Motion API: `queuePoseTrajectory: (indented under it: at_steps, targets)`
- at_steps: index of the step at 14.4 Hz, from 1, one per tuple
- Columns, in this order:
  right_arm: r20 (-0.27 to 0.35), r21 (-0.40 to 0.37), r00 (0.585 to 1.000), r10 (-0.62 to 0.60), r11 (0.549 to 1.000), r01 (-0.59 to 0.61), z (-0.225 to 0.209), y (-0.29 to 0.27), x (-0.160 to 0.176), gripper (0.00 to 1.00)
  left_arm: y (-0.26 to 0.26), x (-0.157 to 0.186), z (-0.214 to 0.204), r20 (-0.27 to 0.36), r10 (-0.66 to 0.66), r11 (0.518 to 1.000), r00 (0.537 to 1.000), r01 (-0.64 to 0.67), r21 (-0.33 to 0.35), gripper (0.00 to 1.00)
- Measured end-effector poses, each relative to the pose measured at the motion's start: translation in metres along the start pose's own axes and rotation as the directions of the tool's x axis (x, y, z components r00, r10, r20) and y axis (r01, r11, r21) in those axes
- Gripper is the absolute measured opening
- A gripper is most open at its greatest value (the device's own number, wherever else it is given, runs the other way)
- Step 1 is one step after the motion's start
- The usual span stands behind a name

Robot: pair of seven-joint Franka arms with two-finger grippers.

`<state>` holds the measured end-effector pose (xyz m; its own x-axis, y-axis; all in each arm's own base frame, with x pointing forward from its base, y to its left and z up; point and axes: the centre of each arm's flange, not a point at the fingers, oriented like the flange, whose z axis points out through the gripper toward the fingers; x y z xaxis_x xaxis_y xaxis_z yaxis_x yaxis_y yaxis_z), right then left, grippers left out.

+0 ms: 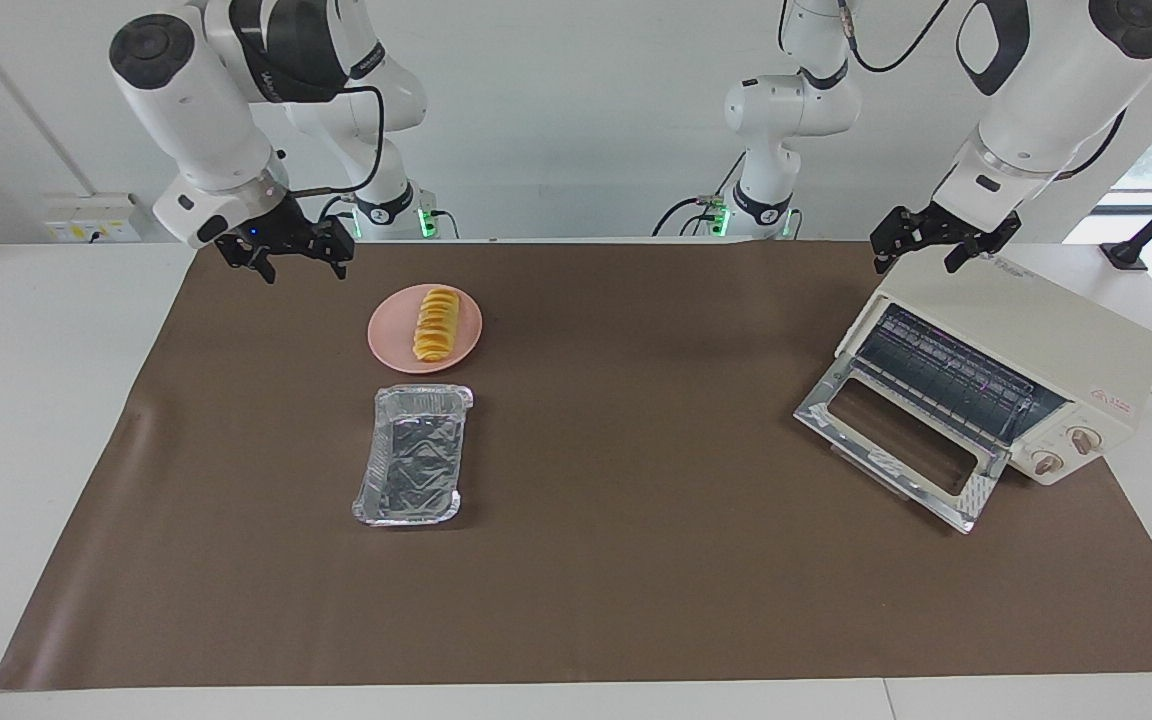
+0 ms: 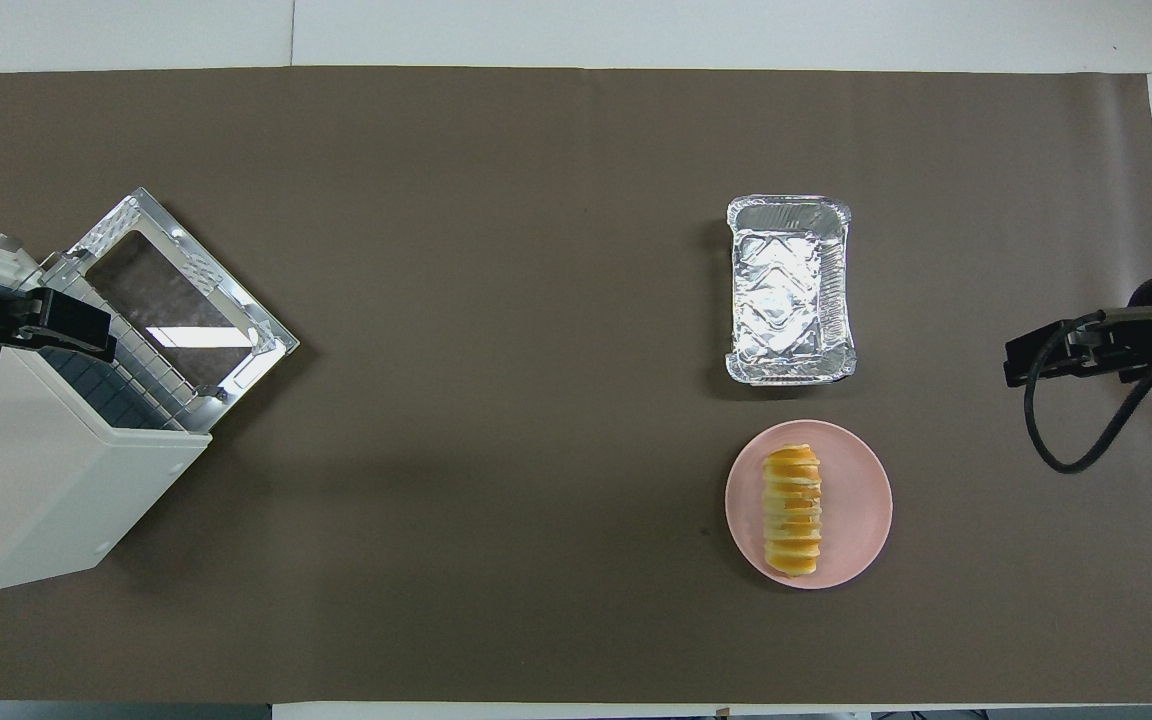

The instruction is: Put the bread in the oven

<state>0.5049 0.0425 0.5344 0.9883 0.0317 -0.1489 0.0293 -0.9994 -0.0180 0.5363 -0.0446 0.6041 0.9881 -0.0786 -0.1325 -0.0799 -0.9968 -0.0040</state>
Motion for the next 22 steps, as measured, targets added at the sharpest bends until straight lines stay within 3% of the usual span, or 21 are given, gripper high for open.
queuePoseTrajectory:
  at_steps: [7, 14, 22]
  targets:
    - [-0.043, -0.016, 0.996, 0.077, 0.997, -0.078, 0.115, -0.090, -0.010, 1.00, 0.000, 0.000, 0.000, 0.000, 0.000, 1.000, 1.000, 0.000, 0.000, 1.00]
    - [0.017, 0.061, 0.988, 0.151, 0.987, -0.152, 0.199, -0.089, -0.038, 1.00, 0.000, 0.000, 0.000, 0.000, 0.000, 1.000, 1.000, 0.000, 0.000, 1.00]
    - [0.040, 0.059, 0.984, 0.171, 0.983, -0.173, 0.240, -0.078, -0.071, 0.97, 0.000, 0.000, 0.000, 0.000, 0.000, 1.000, 1.000, 0.000, 0.000, 1.00]
